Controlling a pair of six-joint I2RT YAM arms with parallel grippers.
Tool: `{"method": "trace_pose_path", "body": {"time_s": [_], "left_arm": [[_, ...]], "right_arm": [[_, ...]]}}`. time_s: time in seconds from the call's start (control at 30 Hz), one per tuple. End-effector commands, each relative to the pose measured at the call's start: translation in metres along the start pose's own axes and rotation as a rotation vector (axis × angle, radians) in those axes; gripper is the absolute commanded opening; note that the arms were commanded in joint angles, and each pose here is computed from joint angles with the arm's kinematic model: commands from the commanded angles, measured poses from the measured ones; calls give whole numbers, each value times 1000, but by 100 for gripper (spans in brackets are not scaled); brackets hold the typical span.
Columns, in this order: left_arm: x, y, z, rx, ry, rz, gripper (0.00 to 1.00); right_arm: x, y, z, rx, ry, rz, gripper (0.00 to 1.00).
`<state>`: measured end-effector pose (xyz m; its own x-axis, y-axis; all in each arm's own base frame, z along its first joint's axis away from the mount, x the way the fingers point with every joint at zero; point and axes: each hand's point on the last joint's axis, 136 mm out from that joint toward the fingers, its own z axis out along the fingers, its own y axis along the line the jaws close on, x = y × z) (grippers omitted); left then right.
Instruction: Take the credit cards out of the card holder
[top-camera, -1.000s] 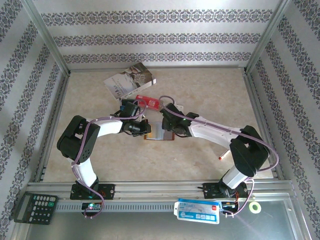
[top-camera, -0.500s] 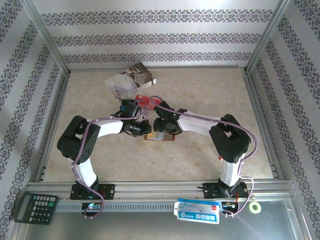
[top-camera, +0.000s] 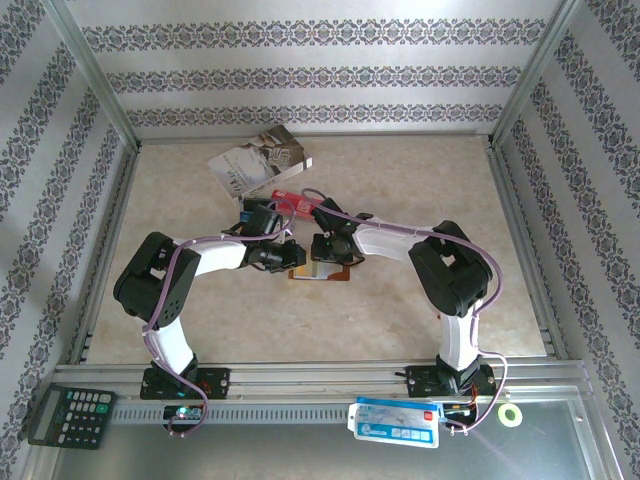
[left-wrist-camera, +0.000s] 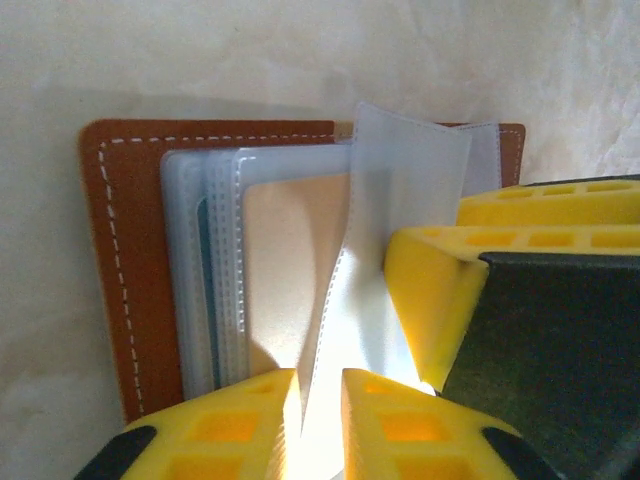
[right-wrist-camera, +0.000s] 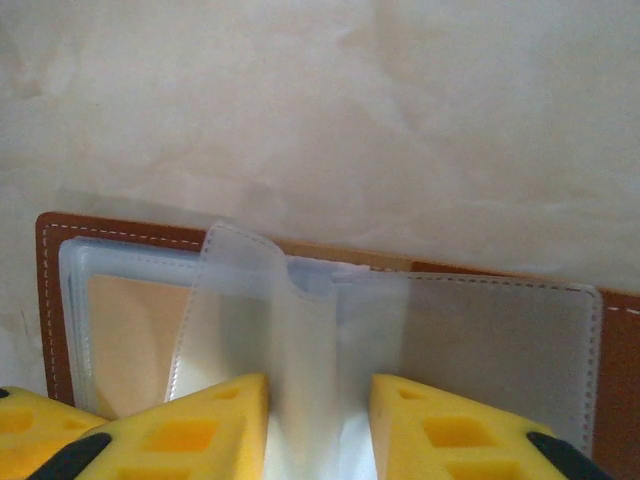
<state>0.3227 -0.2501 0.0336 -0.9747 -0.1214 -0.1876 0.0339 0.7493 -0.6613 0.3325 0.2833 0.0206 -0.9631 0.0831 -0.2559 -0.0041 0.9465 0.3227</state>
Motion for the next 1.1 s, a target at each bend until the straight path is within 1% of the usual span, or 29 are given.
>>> {"method": "trace_pose_path", "body": {"time_s": [0.0, 0.13, 0.3, 0.43, 0.6, 0.93, 1.07], "left_arm": [[22, 29, 3, -113, 45, -57, 24], [13, 10, -4, -70, 47, -39, 29], [13, 2, -12, -57, 44, -34, 30], [22, -6, -12, -21, 66, -29, 27], [26, -11, -6, 7, 85, -25, 25], [15, -17, 3, 29, 74, -12, 24], [12, -16, 5, 29, 68, -12, 20]], "right_arm": [[9, -23, 4, 46, 27, 21, 29], [9, -18, 7, 16, 33, 21, 24], [9, -15, 8, -5, 31, 28, 24], [10, -14, 7, -13, 29, 27, 24], [9, -14, 7, -17, 28, 27, 24], [7, -11, 5, -31, 27, 30, 24], [5, -8, 2, -41, 21, 27, 24]]}}
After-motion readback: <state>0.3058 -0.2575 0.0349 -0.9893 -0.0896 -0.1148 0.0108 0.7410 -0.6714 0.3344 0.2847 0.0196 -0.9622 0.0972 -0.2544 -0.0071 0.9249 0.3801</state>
